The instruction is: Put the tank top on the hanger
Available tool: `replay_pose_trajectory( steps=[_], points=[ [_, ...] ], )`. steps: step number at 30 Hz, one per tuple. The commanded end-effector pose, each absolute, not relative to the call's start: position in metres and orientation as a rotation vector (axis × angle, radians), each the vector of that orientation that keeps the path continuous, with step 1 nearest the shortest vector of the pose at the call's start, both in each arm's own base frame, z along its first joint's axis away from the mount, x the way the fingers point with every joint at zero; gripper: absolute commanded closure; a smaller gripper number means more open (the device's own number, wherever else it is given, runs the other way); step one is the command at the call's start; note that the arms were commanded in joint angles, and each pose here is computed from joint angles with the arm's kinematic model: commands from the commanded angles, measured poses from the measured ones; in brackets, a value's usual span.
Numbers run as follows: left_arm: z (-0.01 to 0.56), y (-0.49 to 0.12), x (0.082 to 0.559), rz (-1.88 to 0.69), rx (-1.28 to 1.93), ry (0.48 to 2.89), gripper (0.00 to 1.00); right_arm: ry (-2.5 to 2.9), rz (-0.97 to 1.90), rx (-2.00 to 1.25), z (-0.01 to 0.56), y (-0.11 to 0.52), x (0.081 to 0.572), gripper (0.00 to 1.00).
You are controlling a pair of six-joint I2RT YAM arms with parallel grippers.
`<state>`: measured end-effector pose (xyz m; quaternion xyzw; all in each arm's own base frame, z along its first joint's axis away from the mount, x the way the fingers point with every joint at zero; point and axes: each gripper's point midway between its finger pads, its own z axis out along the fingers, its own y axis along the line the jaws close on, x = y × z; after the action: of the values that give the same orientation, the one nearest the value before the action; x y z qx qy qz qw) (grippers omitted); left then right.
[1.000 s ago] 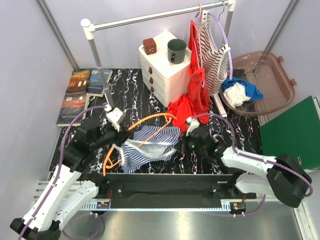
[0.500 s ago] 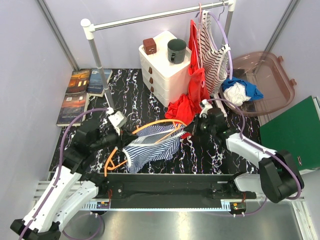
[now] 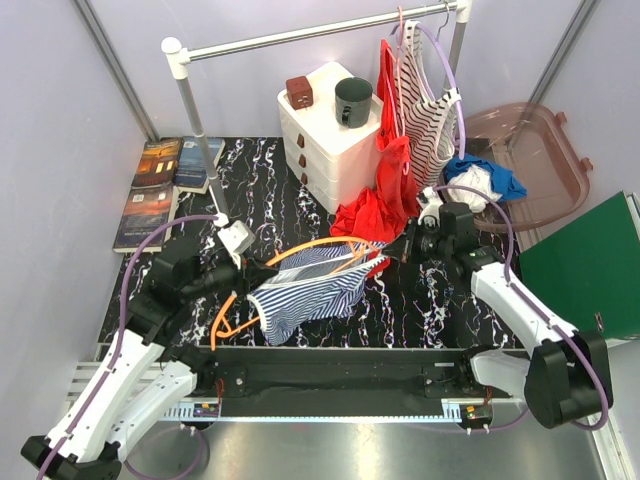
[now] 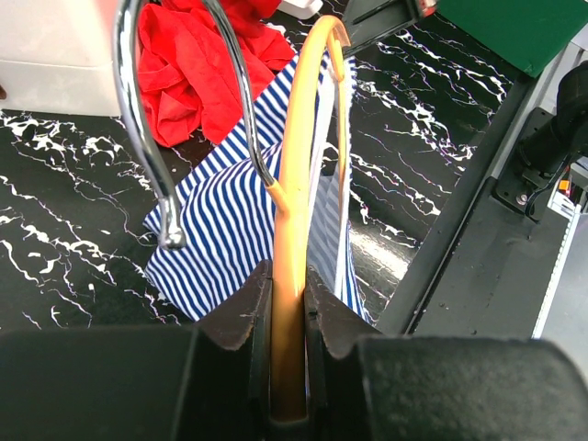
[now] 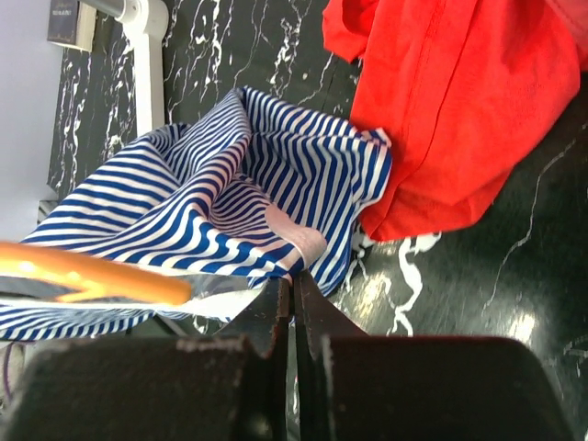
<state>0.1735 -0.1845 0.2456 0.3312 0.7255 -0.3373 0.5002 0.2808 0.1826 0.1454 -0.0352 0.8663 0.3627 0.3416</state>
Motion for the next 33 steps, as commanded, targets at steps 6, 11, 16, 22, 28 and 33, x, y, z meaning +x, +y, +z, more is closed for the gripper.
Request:
replay_pose_trajectory(
  steps=[6, 11, 16, 22, 28, 33],
  points=[
    [0.261, -0.189, 0.175, -0.829, 0.822, 1.683, 1.0, 2.206, 0.846, -0.071, 0.195, 0.16, 0.279, 1.0],
    [0.261, -0.189, 0.175, -0.829, 0.817, 1.685, 1.0, 2.185, 0.932, -0.103, 0.21, 0.17, 0.272, 1.0],
    [0.259, -0.189, 0.177, -0.832, 0.818, 1.694, 1.0, 2.146, 1.03, -0.143, 0.23, 0.183, 0.259, 1.0],
    [0.257, -0.19, 0.177, -0.838, 0.82, 1.701, 1.0, 2.141, 1.018, -0.259, 0.238, 0.207, 0.244, 1.0],
    [0.257, -0.19, 0.177, -0.84, 0.822, 1.704, 1.0, 2.153, 1.035, -0.351, 0.241, 0.238, 0.242, 1.0],
    [0.257, -0.191, 0.177, -0.839, 0.823, 1.702, 1.0, 2.105, 1.091, -0.412, 0.258, 0.264, 0.242, 1.0]
  ],
)
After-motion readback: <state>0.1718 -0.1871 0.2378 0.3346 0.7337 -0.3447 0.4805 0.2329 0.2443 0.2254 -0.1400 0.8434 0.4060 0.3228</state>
